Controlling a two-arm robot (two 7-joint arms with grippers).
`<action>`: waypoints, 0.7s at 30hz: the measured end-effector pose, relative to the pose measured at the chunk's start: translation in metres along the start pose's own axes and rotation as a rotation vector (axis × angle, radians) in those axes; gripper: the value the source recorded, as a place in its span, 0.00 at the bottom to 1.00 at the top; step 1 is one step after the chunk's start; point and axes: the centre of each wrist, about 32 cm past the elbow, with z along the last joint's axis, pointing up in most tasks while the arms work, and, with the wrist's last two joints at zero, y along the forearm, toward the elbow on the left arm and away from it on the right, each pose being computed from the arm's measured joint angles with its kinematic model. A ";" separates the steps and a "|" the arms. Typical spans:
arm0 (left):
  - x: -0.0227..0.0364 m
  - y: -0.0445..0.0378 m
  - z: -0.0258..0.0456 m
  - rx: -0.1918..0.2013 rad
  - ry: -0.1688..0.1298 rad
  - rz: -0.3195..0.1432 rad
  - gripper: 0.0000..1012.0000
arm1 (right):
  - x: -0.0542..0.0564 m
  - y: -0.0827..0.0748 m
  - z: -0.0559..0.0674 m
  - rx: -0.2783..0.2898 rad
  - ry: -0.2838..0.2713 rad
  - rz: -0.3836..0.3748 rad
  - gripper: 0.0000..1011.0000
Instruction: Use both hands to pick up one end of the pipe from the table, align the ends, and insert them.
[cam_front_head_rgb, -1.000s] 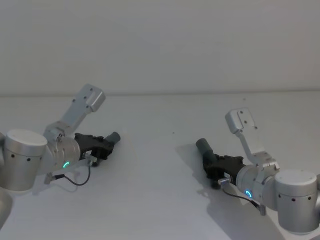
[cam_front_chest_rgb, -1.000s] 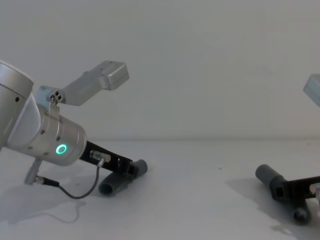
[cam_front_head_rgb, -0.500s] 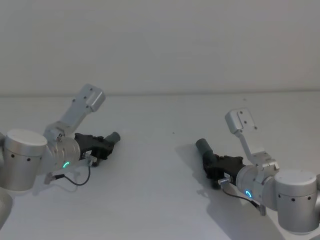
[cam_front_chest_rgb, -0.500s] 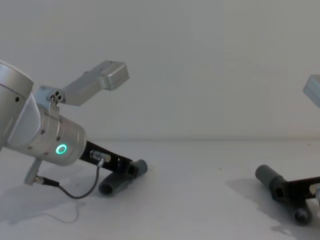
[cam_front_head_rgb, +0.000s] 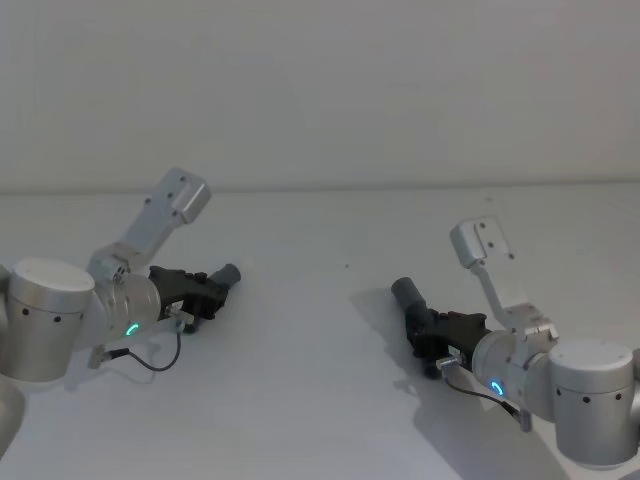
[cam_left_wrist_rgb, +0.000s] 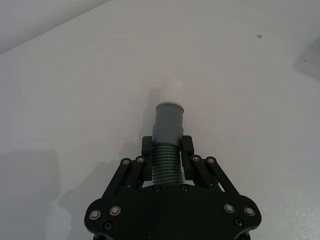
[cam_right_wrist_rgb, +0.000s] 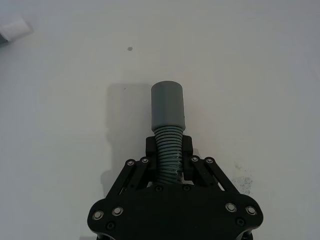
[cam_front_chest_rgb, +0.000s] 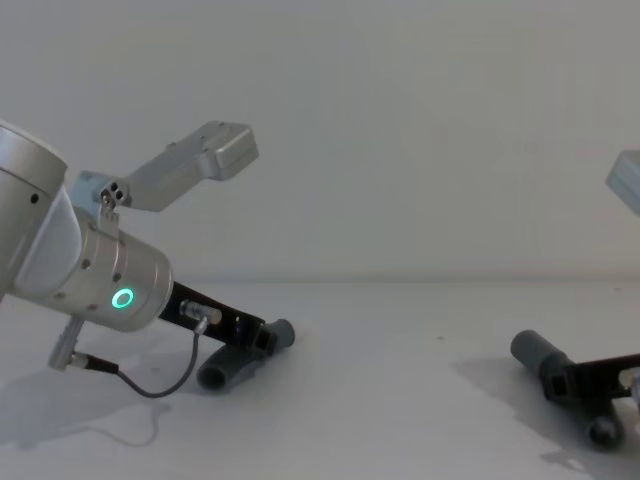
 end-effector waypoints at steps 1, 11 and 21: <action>0.0000 0.0000 0.0000 0.000 0.000 0.000 0.30 | 0.000 0.000 0.000 0.000 0.000 0.000 0.25; 0.0000 0.0000 0.0000 0.000 0.000 0.000 0.30 | 0.000 0.000 0.000 -0.001 0.000 0.000 0.25; 0.0000 0.0000 0.0000 0.000 0.000 0.000 0.30 | 0.000 0.000 0.000 -0.001 0.000 0.000 0.24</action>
